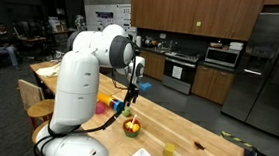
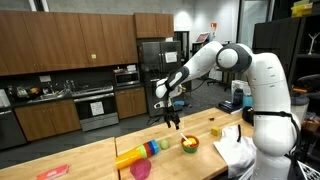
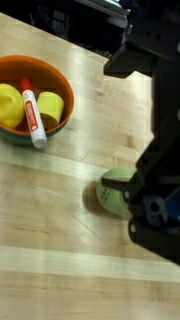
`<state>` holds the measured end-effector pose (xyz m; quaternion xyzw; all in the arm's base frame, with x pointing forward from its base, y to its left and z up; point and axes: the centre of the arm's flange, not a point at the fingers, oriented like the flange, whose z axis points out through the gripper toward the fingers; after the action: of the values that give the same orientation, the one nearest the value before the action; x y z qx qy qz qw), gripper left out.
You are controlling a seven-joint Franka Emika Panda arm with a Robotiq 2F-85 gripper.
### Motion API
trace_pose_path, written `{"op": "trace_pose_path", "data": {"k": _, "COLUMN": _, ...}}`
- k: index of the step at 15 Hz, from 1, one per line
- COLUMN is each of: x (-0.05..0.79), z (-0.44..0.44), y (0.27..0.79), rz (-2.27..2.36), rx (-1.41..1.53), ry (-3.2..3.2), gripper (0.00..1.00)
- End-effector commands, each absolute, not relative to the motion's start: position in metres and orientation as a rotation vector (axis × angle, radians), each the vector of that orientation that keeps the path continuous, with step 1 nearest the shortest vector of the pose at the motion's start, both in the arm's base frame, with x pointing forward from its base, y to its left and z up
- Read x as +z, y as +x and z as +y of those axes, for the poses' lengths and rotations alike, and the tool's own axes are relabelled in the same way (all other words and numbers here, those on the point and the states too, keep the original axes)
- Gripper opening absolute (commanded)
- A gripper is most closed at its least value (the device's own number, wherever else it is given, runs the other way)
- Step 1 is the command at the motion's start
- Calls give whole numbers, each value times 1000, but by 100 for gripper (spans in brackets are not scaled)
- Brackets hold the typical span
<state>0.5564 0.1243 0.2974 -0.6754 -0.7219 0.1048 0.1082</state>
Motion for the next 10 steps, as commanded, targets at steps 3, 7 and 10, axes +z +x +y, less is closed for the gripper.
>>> {"op": "trace_pose_path", "data": {"k": 3, "x": 286, "z": 132, "y": 584, "rz": -2467, "rx": 288, "ry": -1734, "gripper": 100}}
{"op": "trace_pose_path", "data": {"k": 7, "x": 266, "z": 134, "y": 590, "rz": -2460, "rx": 184, "ry": -1788, "gripper": 100}}
{"op": "trace_pose_path", "data": {"k": 10, "x": 258, "z": 133, "y": 597, "rz": -2359, "rx": 65, "ry": -1804, "gripper": 100}}
